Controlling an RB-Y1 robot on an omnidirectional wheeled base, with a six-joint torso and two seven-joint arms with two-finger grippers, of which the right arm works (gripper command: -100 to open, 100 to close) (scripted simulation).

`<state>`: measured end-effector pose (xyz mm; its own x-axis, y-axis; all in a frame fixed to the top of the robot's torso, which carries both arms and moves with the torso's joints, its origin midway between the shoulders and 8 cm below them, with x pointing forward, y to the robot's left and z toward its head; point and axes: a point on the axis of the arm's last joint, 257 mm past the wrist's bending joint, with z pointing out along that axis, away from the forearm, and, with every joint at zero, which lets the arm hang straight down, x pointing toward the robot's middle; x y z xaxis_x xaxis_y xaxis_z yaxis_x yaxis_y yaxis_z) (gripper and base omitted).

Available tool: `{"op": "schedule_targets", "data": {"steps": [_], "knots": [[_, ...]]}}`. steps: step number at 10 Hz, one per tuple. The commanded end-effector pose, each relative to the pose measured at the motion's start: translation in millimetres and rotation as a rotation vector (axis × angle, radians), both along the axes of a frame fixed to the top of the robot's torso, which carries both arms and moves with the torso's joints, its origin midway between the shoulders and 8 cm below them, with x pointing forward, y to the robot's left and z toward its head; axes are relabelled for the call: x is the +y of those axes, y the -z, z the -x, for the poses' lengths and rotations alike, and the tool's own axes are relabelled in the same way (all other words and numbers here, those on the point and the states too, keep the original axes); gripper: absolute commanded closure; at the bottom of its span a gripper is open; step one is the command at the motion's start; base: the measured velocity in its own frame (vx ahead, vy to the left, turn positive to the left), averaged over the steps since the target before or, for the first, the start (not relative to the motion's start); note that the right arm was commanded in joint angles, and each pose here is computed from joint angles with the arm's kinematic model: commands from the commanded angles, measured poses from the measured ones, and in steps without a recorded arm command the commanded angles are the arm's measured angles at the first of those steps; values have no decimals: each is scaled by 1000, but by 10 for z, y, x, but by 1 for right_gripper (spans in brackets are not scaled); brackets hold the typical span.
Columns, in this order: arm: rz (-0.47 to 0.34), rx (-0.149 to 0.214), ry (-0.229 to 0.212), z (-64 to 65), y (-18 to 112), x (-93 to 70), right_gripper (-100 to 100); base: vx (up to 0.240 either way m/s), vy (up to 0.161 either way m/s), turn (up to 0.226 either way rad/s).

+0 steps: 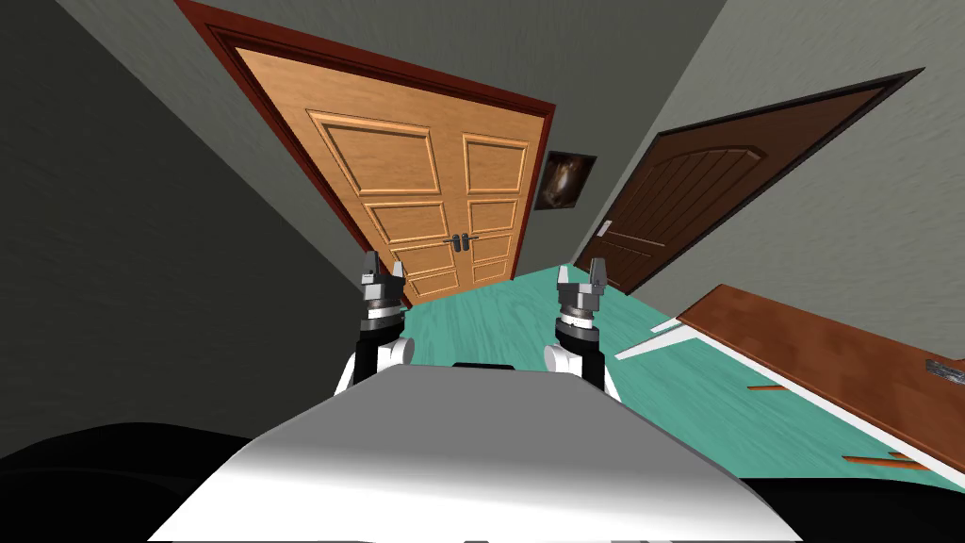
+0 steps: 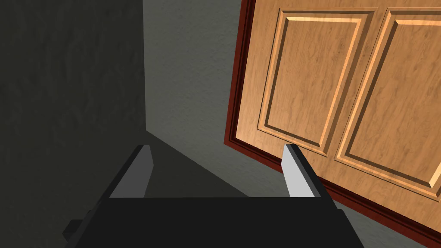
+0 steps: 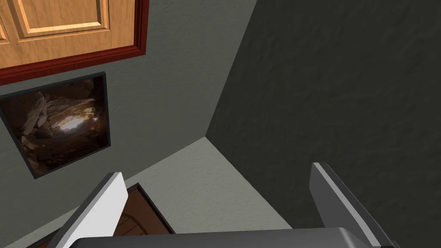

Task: Pull the door open

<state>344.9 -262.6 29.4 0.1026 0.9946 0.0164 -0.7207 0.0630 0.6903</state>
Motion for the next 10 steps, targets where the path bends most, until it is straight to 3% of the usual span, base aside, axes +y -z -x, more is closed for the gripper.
{"op": "schedule_targets", "data": {"steps": [1, 9, 10], "knots": [[6, 18, -9, -76, 77, 12, -100, 61, 16, 45], [33, 122, -49, -513, 538, 54, -100, 127, 28, 60], [38, 148, -57, -616, 650, 57, -100, 125, 32, 104]]}}
